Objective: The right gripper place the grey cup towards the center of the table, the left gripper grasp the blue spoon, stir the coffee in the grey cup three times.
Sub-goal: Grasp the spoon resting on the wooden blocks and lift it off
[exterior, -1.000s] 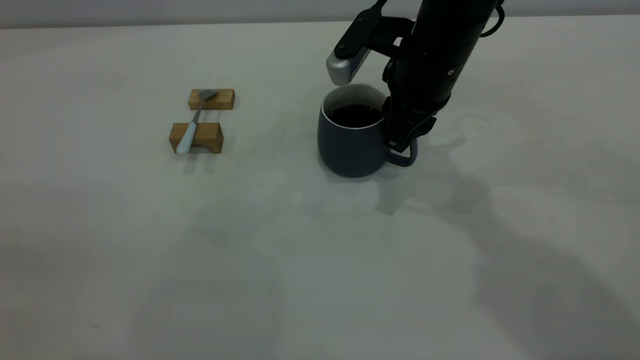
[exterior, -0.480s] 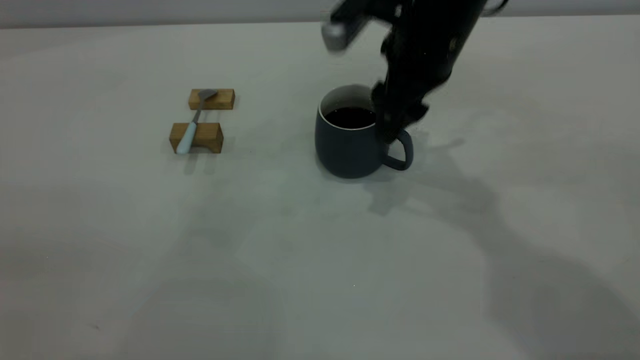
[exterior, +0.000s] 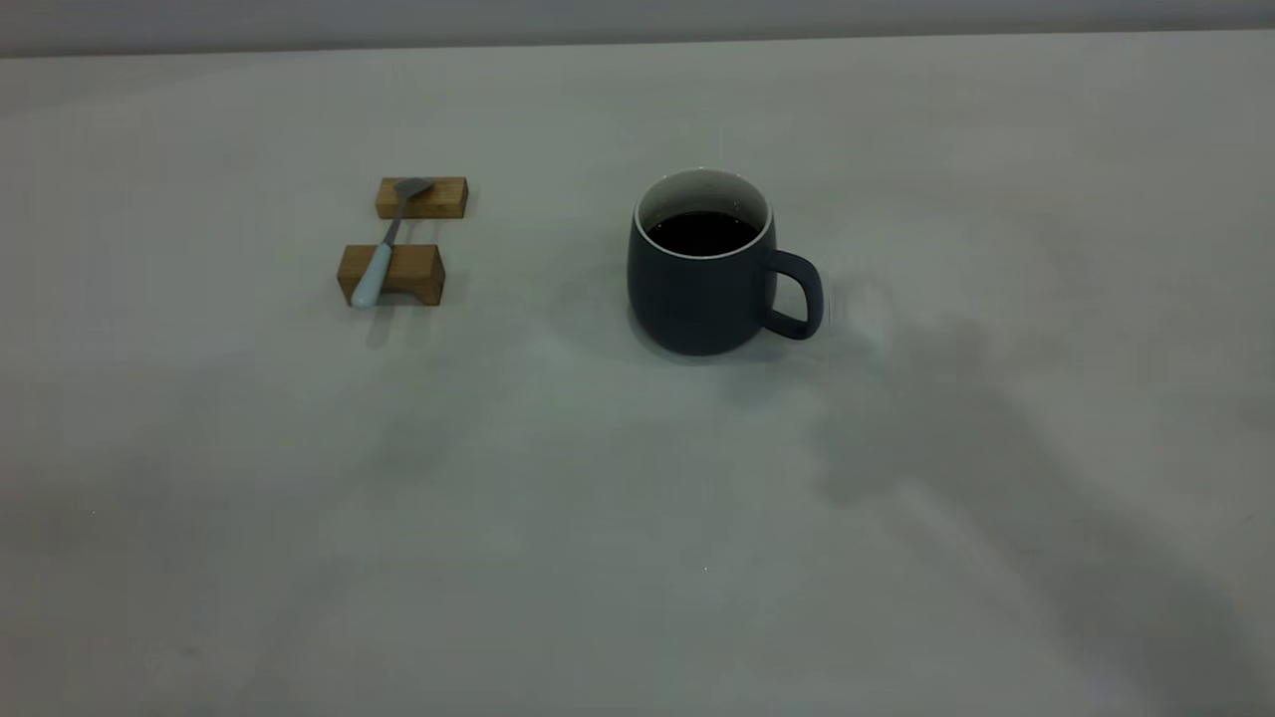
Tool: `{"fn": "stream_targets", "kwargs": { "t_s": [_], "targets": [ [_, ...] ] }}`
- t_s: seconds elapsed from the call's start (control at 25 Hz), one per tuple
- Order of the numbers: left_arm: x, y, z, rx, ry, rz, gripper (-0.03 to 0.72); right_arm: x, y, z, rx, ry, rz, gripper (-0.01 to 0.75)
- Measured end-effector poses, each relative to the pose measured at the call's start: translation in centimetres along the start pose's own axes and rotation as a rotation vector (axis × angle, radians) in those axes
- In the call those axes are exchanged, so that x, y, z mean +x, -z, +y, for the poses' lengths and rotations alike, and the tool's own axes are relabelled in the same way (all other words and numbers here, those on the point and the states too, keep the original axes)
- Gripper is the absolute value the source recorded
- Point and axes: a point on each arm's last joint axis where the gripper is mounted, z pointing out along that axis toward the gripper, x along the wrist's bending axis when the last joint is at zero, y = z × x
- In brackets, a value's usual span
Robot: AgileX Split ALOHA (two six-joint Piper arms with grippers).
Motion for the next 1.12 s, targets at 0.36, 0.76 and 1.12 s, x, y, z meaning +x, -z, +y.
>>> {"fn": "stream_targets", "kwargs": {
  "t_s": [0.36,0.76,1.12],
  "targets": [
    [0.0,0.0,0.0,0.0,0.0,0.0,0.329,2.9,9.1,-6.1,-0.134,-0.152,-0.045,0.629],
    [0.0,0.0,0.0,0.0,0.001,0.0,0.329,7.7,8.4,-19.3,-0.162,-0.337,-0.043,0.616],
    [0.0,0.0,0.0,0.0,0.001,0.0,0.329,10.9,6.8,-28.1,-0.424,-0.571,-0.246,0.606]
  ]
}}
